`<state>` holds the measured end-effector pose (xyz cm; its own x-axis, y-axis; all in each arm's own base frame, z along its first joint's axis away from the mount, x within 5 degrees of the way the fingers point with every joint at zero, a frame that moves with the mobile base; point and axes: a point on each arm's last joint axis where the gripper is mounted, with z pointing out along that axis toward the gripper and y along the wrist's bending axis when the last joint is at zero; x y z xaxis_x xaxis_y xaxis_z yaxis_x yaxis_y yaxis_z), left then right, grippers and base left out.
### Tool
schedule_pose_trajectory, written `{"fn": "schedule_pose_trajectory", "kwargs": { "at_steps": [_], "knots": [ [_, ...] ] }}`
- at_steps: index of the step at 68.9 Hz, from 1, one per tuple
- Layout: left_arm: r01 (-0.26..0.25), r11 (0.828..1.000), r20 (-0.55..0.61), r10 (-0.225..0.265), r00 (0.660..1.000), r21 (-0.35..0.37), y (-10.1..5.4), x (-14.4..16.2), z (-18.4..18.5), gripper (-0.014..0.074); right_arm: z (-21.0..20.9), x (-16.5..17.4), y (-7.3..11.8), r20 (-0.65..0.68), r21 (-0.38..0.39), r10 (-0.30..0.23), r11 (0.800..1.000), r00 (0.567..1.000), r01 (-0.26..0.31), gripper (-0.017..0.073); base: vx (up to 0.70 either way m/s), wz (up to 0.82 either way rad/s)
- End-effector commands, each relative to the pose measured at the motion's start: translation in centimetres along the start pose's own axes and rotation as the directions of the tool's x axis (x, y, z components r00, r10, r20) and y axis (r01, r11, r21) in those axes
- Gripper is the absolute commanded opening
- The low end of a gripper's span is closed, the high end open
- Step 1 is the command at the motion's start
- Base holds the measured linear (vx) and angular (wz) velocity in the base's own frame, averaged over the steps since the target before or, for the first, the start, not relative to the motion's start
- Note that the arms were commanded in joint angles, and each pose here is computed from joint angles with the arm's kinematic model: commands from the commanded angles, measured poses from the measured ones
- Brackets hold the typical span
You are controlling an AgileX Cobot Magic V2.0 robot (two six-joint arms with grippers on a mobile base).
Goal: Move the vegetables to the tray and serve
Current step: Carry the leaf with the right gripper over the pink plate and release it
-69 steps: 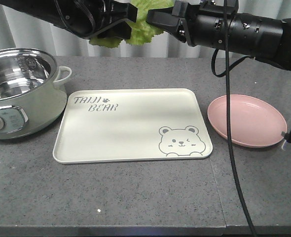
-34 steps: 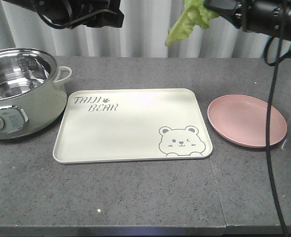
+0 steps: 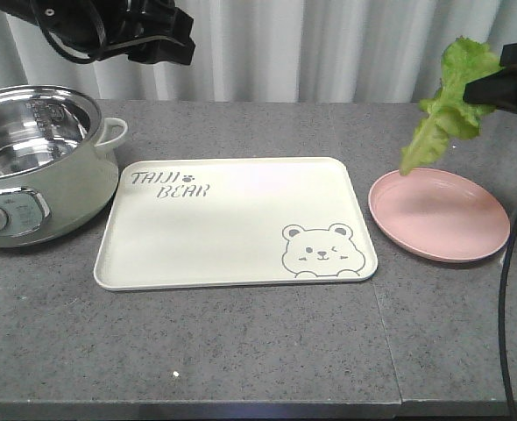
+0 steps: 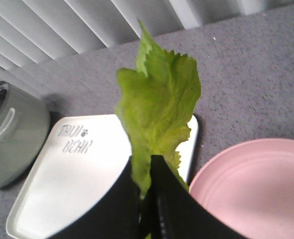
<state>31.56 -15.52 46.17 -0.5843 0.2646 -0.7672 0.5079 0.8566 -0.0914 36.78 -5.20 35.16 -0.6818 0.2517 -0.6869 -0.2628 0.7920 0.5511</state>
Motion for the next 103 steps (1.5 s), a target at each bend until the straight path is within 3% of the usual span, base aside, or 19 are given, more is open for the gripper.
{"fn": "schedule_pose_trajectory", "kwargs": {
  "at_steps": [1,13,38,56,83,103],
  "knots": [
    [-0.002,1.000,0.127,0.001,0.992,0.007,-0.6,-1.1,-2.9,0.0449,-1.1,-0.9,1.1,0.032,-0.001,-0.020,1.000,0.999,0.020,-0.0004,0.00,0.00],
    [-0.002,1.000,0.121,0.001,0.993,0.008,-0.6,-1.1,-2.9,0.0449,1.6,0.9,-1.9,-0.061,0.000,0.071,0.997,0.996,-0.071,-0.0004,0.00,0.00],
    [-0.009,1.000,0.122,0.010,0.992,-0.007,-0.5,-1.1,-2.9,0.0449,5.1,3.2,-5.6,-0.203,-0.021,0.175,0.983,0.963,-0.183,-0.0004,0.00,0.00],
    [-0.009,1.000,0.123,0.010,0.992,-0.008,-0.5,-1.1,-2.9,0.0449,5.4,3.7,-6.2,-0.241,0.013,0.177,0.984,0.954,-0.179,0.0052,0.00,0.00],
    [-0.008,1.000,0.122,0.009,0.992,-0.007,-0.5,-1.1,-2.9,0.0449,5.2,4.3,-6.8,-0.294,0.080,0.172,0.985,0.940,-0.155,0.0432,0.00,0.00],
    [-0.008,1.000,0.122,0.009,0.992,-0.007,-0.5,-1.1,-2.9,0.0449,4.5,3.2,-7.0,-0.305,0.188,0.189,0.973,0.934,-0.136,0.0438,0.00,0.00]
  ]
}}
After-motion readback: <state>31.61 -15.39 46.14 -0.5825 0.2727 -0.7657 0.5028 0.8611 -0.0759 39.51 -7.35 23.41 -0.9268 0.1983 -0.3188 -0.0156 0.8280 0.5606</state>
